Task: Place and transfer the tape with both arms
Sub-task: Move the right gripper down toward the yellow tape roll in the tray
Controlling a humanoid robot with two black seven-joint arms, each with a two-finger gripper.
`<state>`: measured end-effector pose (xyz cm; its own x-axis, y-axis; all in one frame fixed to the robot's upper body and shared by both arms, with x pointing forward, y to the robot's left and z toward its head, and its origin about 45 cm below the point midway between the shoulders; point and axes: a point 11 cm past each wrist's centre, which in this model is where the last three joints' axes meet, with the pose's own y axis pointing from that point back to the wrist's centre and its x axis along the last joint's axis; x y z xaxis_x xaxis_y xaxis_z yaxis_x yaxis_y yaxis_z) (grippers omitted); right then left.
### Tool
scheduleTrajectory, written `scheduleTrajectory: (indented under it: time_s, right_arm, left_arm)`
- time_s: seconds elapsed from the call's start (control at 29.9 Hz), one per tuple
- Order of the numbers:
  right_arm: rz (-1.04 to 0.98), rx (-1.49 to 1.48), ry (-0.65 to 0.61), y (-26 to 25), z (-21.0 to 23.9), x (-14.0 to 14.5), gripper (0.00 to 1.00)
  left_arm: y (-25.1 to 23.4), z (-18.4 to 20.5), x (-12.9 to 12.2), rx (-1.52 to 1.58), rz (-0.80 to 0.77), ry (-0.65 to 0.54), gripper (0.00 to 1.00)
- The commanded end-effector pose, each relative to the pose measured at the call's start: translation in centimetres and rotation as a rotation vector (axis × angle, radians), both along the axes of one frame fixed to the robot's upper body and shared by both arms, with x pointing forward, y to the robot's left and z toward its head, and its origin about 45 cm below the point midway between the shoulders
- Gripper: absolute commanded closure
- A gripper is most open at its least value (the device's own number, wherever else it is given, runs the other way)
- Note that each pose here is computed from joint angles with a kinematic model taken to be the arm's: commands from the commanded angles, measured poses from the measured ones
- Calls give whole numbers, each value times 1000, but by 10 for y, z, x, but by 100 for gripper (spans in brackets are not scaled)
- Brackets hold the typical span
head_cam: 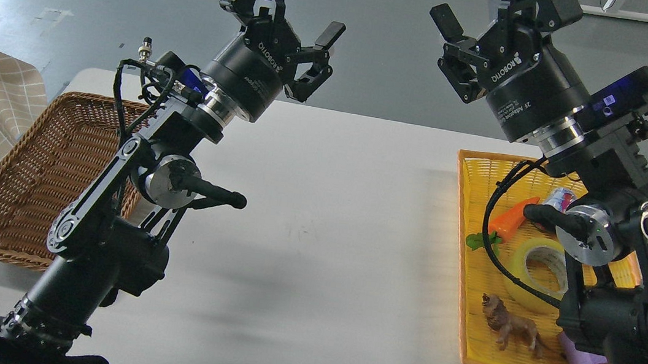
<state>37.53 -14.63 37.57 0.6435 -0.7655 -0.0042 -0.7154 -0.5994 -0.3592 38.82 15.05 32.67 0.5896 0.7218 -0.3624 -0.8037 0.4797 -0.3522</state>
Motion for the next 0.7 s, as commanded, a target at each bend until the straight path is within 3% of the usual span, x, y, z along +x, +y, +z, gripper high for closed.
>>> scheduleTrajectory:
  time_s: [0.0,0.33,0.47,0.67]
  right_arm:
    - [28,-8,-9,-3,-1,-2,0]
    - [52,-53,-60,-27,7,-2,0]
    - [-34,-136,-89,-63,15,-5,0]
    - [-239,-234,-172,-168,52,-18,0]
  left_arm:
    - [-1,0,-1,0,-7,-3,2]
    - [1,-1,-1,-2,-4,-1,2]
    - [2,-4,-1,-2,4,10,2]
    - [1,-2,-1,-1,3,7,2]
